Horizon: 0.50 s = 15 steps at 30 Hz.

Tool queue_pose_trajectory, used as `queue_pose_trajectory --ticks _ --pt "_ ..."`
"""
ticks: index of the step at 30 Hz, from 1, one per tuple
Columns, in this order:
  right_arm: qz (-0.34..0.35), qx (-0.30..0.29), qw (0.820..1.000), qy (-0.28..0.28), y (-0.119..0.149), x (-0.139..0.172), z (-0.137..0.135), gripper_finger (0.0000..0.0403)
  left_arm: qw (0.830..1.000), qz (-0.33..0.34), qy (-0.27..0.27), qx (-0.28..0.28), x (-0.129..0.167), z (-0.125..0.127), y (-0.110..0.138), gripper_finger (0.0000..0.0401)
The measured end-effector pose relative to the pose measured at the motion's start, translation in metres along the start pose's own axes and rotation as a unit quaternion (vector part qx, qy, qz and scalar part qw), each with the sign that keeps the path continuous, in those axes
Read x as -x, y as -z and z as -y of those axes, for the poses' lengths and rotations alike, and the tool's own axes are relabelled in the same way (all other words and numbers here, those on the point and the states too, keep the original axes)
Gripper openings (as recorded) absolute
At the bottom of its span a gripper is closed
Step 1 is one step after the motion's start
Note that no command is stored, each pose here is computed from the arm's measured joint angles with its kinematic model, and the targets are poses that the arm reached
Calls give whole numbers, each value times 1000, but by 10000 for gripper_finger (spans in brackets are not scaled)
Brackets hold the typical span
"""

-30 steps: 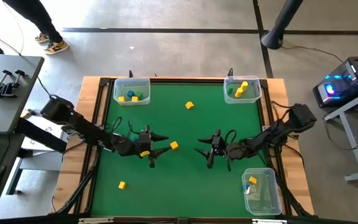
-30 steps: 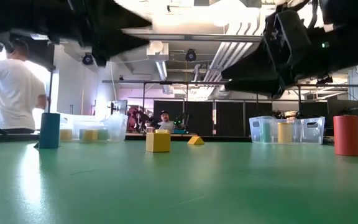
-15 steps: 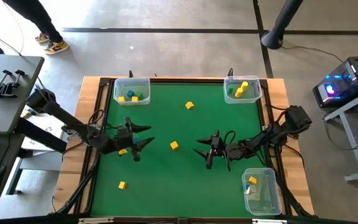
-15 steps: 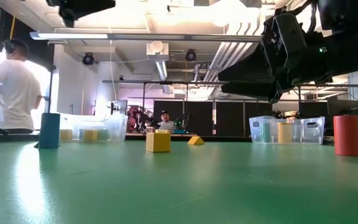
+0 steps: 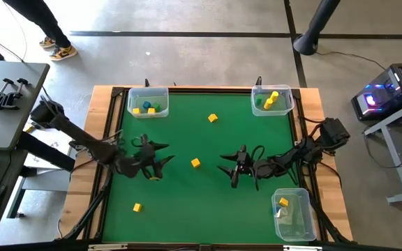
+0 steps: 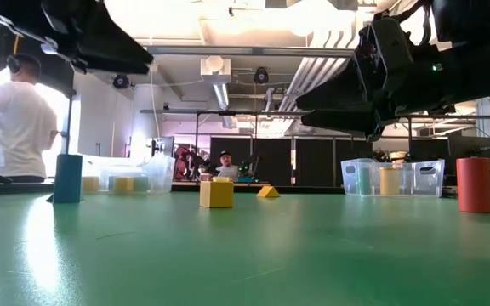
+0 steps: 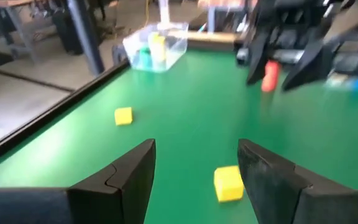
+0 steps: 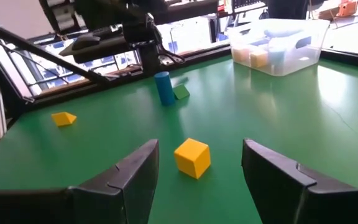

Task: Sort blocks by size
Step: Put the green triangle block into the bottom transparent bin

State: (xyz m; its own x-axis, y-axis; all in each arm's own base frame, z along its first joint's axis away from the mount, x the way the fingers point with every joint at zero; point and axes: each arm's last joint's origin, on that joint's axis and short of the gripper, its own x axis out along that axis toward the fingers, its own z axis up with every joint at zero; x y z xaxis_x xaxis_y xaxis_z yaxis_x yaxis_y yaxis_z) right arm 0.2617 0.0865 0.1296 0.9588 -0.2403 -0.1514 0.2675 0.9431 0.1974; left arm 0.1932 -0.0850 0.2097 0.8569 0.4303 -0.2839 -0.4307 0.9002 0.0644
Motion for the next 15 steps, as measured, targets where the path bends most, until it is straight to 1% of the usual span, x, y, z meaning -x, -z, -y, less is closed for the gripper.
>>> queue_pose_trajectory --ticks 3,6,9,11,15 --pt "7 -5 1000 -2 -2 0 0 220 998 -43 -27 -35 -12 8 -5 213" --pt "11 -8 1000 -3 -2 0 -1 220 991 -97 -49 -80 -23 16 -10 213" --pt "11 -11 1000 -3 -3 0 -1 220 978 -164 -57 -119 -33 21 -15 213" --pt "16 -14 1000 -9 -4 0 -1 220 967 -208 -57 -134 -37 24 -17 213" --pt "42 -12 998 -50 -18 -7 -13 220 951 -260 -70 -150 -38 26 -21 213"
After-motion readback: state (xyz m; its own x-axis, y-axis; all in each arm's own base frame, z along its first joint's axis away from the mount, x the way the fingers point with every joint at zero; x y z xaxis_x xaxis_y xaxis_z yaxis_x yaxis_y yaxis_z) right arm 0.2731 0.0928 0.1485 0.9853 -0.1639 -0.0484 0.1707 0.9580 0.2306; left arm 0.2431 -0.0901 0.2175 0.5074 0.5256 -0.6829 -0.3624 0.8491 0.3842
